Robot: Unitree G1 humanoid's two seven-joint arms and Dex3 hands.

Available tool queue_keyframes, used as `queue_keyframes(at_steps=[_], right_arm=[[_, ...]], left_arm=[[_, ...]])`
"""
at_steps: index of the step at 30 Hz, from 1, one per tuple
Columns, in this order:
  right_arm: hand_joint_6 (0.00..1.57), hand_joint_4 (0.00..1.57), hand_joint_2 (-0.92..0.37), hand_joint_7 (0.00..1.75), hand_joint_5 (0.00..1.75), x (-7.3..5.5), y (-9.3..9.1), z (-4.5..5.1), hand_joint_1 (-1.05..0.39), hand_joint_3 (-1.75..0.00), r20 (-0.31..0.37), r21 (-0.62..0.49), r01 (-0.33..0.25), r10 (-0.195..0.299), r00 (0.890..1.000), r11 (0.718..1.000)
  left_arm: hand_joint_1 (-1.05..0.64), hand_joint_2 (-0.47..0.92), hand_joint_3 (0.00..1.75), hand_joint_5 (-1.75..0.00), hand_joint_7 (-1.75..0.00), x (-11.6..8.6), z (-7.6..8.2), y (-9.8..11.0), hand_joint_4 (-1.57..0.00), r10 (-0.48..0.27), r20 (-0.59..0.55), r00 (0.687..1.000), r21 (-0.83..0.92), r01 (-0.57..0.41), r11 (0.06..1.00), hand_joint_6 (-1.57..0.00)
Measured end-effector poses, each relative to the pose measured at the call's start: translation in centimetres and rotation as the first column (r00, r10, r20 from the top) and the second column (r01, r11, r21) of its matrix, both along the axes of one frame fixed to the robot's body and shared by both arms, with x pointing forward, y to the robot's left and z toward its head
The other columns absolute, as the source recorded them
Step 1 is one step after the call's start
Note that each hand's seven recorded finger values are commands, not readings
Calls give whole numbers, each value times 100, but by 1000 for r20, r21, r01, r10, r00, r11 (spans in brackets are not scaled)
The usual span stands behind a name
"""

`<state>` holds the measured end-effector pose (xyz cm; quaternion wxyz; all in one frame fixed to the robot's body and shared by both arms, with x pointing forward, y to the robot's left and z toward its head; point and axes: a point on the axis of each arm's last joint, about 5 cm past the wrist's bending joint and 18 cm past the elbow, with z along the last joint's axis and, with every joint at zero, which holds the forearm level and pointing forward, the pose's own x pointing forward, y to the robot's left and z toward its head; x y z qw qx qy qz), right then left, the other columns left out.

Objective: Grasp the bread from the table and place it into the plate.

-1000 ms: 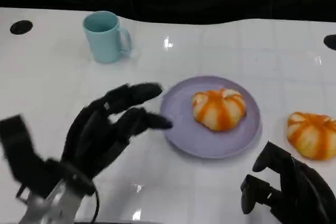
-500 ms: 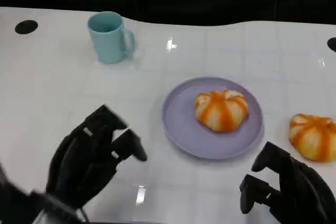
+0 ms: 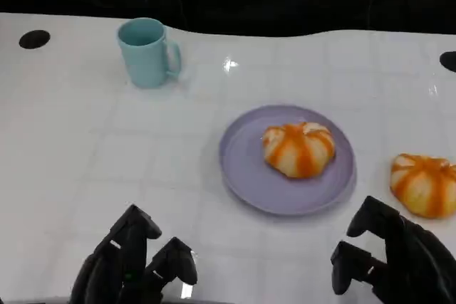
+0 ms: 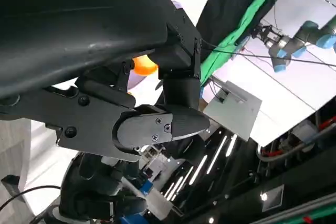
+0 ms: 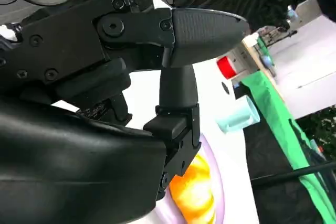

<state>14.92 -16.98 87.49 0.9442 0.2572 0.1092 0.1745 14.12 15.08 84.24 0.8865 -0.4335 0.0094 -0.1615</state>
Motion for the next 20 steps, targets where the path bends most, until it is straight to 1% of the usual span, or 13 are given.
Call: queue_keyframes(at_steps=[20], right_arm=[[51,78,-92,175,175,4,0,5,-55,-46,2,1,-1,1,1000,1000]], left_arm=[[-54,92,42,-175,-175,-6,-3,2,-74,2,-2,1000,2,-2,1000,-52]])
